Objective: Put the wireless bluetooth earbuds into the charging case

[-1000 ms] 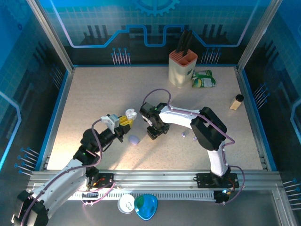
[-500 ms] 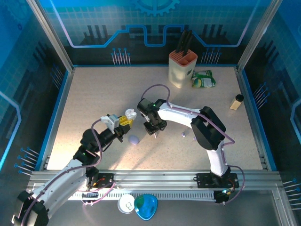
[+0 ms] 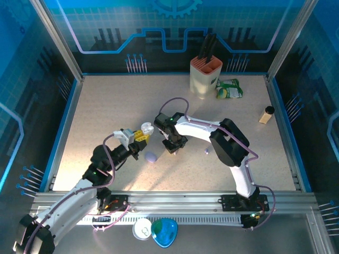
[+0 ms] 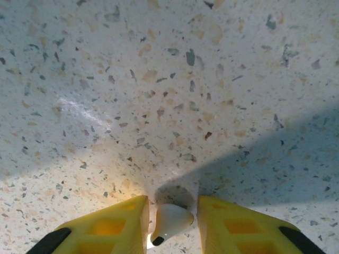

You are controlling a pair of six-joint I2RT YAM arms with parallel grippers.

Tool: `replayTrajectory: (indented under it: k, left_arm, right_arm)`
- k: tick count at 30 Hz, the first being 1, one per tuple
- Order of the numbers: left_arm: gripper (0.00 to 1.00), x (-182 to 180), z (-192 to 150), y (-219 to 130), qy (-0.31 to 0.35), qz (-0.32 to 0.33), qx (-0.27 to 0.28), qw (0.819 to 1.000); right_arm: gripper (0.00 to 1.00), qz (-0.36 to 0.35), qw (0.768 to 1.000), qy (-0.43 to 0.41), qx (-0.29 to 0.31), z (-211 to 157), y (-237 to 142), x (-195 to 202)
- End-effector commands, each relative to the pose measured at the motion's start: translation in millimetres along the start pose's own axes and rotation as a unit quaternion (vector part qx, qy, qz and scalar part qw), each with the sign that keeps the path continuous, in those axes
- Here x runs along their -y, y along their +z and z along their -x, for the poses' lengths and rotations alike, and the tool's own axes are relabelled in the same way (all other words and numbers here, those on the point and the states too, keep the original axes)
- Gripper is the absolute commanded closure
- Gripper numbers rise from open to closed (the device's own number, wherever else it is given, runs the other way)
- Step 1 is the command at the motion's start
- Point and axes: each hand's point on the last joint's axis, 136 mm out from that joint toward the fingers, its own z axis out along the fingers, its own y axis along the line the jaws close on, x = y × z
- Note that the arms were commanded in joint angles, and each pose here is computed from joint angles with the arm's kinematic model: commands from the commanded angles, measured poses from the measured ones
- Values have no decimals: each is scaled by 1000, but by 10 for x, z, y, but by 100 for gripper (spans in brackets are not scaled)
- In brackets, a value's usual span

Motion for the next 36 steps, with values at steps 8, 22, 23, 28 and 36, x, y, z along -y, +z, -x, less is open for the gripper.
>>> replayTrajectory:
  k: [8, 22, 23, 28, 36]
  left_arm:
    - [100, 36, 68, -14, 10, -13, 19, 1000]
    - [100, 48, 63, 6, 9, -18, 15, 1000]
    - [100, 49, 70, 7, 9, -18, 17, 1000]
    - [100, 54, 69, 35, 8, -22, 15, 1000]
    - [100, 51, 78, 100, 7, -28, 16, 999]
  right_arm:
    - [75, 3, 1000, 11, -29, -39, 160, 21]
    - [79, 36, 993, 42, 100, 196, -400, 99]
    - [79, 39, 991, 48, 117, 223, -469, 126]
    - [80, 83, 970, 65, 221, 360, -917, 160]
    - [79, 123, 923, 35, 362, 415, -1769, 175]
